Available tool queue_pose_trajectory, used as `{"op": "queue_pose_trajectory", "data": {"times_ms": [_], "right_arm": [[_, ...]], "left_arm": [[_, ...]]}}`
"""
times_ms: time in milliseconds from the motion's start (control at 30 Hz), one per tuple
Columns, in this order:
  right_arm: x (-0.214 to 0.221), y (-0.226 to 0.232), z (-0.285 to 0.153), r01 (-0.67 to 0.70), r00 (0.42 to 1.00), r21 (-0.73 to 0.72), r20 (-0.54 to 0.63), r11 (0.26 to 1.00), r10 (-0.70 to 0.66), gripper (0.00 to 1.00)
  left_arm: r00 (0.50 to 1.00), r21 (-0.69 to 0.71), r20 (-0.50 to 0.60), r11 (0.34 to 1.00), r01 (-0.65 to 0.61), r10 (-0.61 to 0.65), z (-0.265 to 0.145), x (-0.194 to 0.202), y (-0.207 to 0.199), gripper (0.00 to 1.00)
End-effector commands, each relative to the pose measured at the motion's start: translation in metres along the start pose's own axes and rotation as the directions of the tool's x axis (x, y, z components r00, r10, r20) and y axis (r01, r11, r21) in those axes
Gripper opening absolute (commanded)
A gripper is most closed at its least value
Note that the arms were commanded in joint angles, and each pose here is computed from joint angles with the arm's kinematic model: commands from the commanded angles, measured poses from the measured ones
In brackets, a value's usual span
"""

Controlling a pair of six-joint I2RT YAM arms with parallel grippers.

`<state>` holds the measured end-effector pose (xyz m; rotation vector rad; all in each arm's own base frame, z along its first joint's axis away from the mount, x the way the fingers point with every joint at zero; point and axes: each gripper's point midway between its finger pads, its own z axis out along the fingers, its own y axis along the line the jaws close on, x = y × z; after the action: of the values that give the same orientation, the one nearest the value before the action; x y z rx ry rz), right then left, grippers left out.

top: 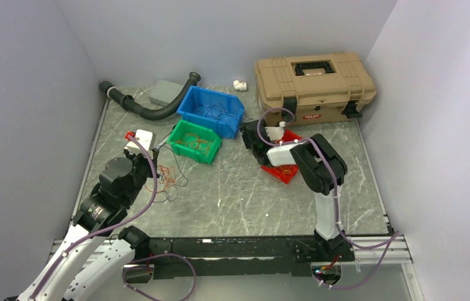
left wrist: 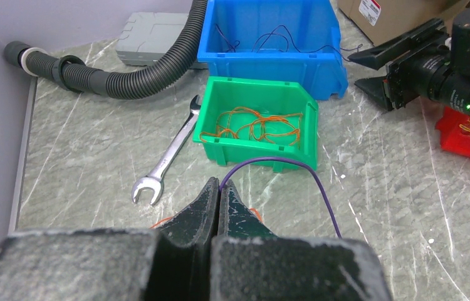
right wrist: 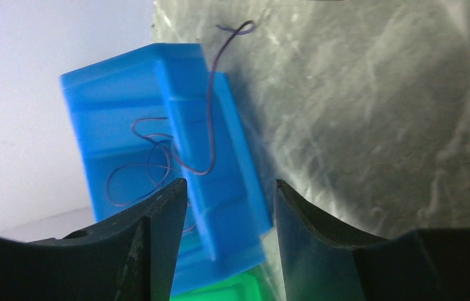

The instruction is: Untangle the cables

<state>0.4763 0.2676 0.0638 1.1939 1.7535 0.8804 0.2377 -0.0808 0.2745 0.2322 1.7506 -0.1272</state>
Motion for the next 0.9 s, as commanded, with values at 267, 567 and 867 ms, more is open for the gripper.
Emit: {"op": "queue_pose_trajectory", "data": {"times_ms": [267,567,867], "right_arm": [[-0.009,0.016,0.023,-0.02,0.994,-0.053,0.105,0.998,0.025,0.51],[-0.022,0.034,0.016,0.01,0.987,-0.105,0.16,0.994,0.007,0.45],[-0.022,0.044,0.03,-0.022,0.981,-0.138,0.185,0.99,0.048,0.51]], "left_arm": [[1.0,-0.006,0.024,1.0,0.016,-0.016,-0.002,-0.006,0.002,0.0],[1.0,-0.005,0.025,1.0,0.018,-0.018,-0.002,-0.006,0.002,0.0],[1.0,0.003,0.024,1.0,0.019,-0.019,-0.002,-0.005,0.0,0.0]]}}
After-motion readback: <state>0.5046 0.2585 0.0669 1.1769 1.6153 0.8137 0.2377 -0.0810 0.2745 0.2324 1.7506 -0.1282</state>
